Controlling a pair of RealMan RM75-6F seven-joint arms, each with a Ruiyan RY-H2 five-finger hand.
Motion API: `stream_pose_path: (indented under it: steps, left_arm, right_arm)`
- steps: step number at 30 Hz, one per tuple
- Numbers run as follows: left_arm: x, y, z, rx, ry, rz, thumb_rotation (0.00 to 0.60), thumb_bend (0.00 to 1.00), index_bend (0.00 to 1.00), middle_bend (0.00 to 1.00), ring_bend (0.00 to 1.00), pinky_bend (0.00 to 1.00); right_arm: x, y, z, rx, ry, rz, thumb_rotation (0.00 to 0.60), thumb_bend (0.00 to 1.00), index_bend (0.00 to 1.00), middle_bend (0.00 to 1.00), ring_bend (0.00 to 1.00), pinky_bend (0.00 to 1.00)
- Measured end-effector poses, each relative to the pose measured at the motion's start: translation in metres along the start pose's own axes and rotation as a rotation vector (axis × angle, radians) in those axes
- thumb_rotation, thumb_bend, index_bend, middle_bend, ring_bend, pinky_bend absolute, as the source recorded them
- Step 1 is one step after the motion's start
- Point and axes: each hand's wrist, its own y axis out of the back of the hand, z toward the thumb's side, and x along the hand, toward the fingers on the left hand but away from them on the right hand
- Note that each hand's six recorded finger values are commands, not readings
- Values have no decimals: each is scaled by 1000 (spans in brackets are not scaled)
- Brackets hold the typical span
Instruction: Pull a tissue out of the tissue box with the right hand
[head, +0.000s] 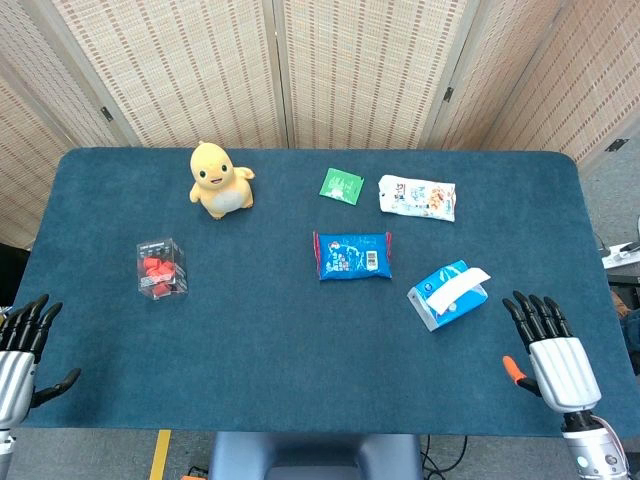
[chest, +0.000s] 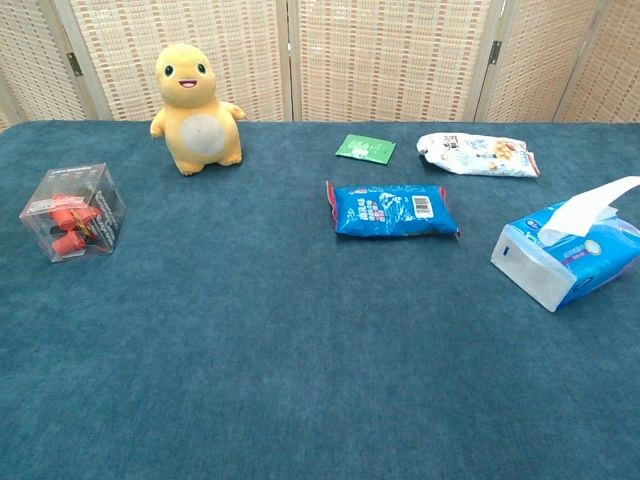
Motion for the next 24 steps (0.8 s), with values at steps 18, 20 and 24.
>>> stream_pose_path:
  steps: [18,20,24]
  left_arm:
    - [1,-1,0,3,2,-3,600,246,0,0,0,136]
    - [1,-1,0,0,3,-1,600,246,0,0,0,135]
    - [1,-1,0,0,2,-3,600,247,0,0,0,135]
  right_arm:
    - [-48,-21,-3,11,-8,32,600,237,121,107,0,0]
    - [-62,-25,-3,13,-17,41,600,238,133,116,0,0]
    - [-84,-31,-1,27,-34,58,600,241,152,131,0,0]
